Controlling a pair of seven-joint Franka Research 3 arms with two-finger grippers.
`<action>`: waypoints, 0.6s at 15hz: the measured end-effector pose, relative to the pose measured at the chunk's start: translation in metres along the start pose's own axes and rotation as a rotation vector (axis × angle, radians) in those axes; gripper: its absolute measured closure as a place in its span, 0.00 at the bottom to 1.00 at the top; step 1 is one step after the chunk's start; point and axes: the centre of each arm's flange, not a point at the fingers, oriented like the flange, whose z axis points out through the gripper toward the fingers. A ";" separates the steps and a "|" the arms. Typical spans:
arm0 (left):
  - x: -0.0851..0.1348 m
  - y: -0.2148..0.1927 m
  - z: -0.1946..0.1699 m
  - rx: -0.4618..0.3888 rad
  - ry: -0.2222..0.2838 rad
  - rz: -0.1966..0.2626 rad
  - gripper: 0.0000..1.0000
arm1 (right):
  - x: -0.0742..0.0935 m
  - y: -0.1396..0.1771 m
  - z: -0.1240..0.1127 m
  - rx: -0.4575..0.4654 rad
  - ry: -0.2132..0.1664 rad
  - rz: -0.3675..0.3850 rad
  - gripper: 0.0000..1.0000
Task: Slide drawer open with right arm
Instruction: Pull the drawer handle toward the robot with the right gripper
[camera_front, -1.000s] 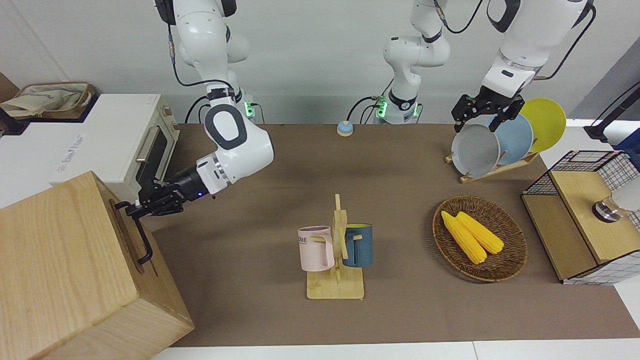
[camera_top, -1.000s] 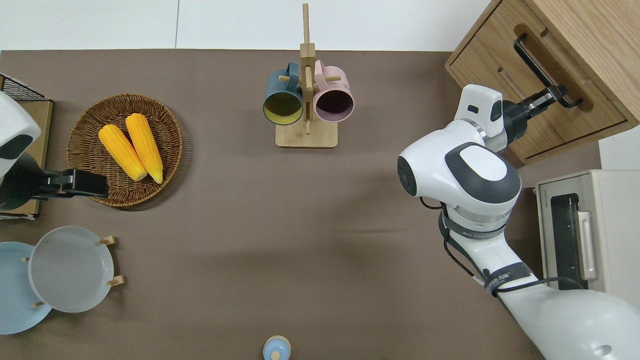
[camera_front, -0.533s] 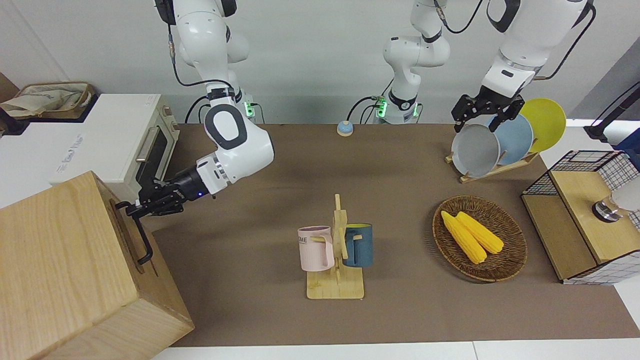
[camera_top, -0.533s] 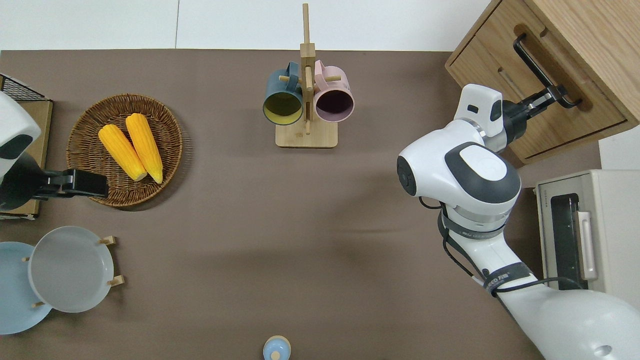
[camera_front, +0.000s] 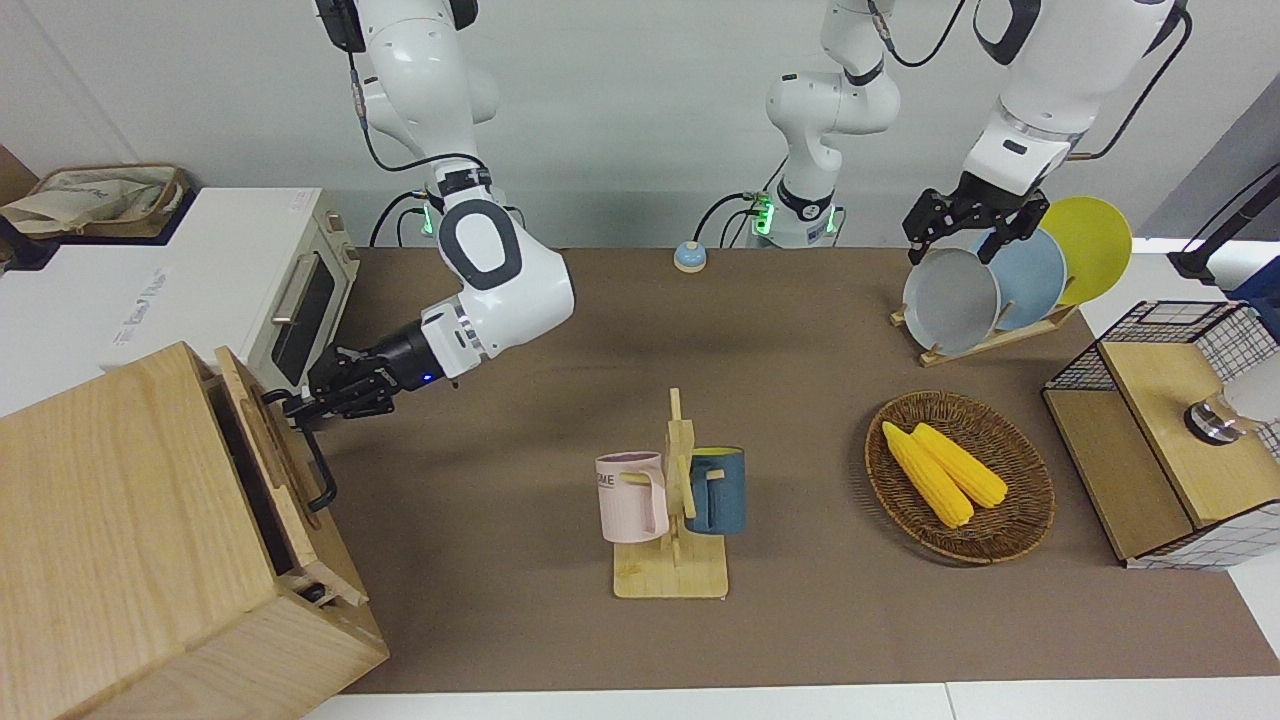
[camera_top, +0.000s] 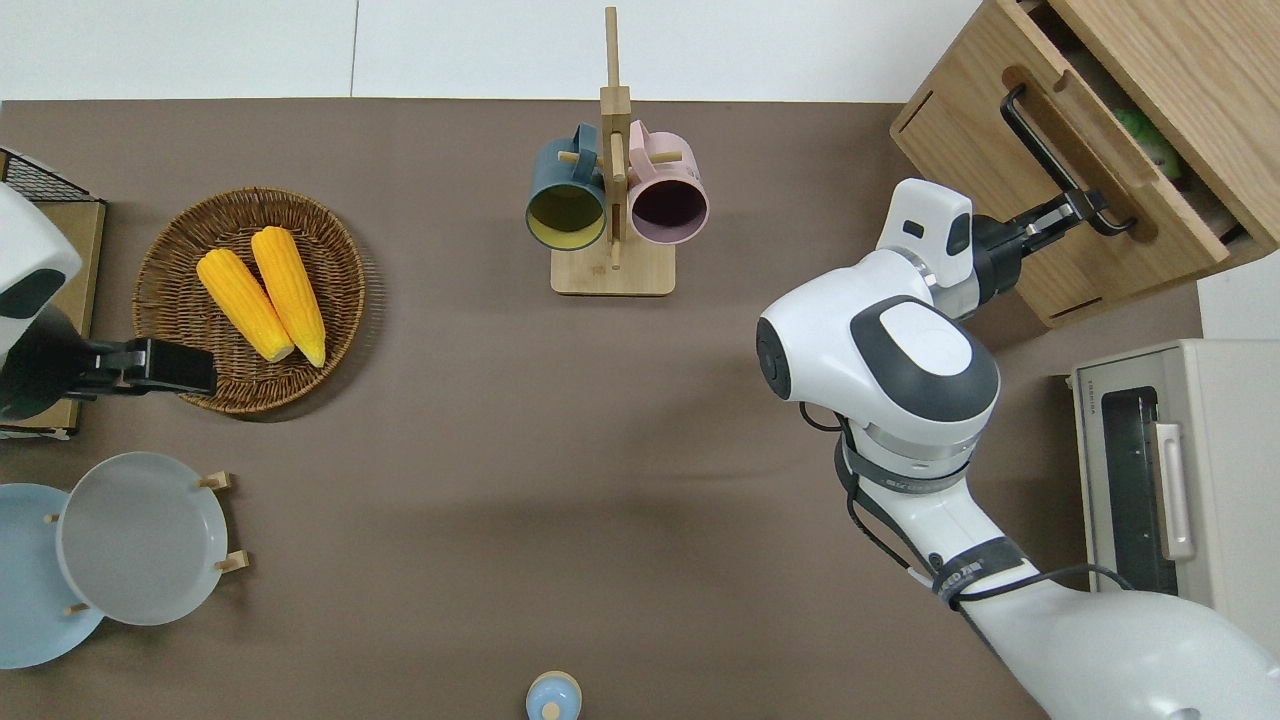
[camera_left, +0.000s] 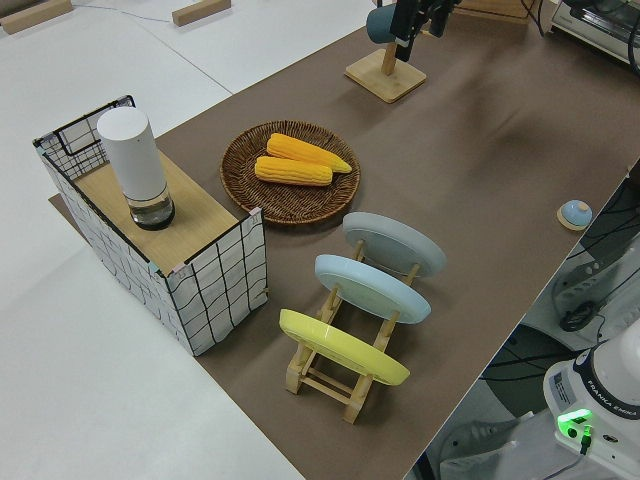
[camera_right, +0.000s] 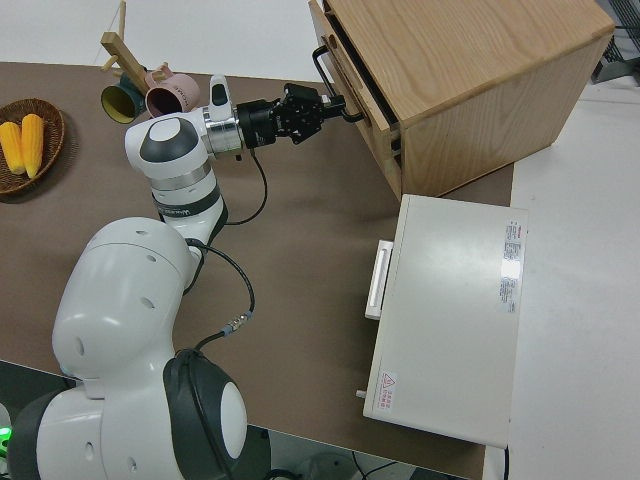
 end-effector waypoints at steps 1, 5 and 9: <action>0.000 0.000 0.000 0.000 0.000 0.000 0.00 | 0.000 0.000 -0.004 0.003 -0.003 0.001 0.82; 0.000 0.000 0.000 0.000 0.000 0.000 0.00 | 0.000 -0.002 -0.030 0.018 -0.024 0.004 0.82; 0.000 0.000 0.000 0.000 0.000 0.000 0.00 | -0.001 -0.005 -0.055 0.027 -0.036 0.000 0.82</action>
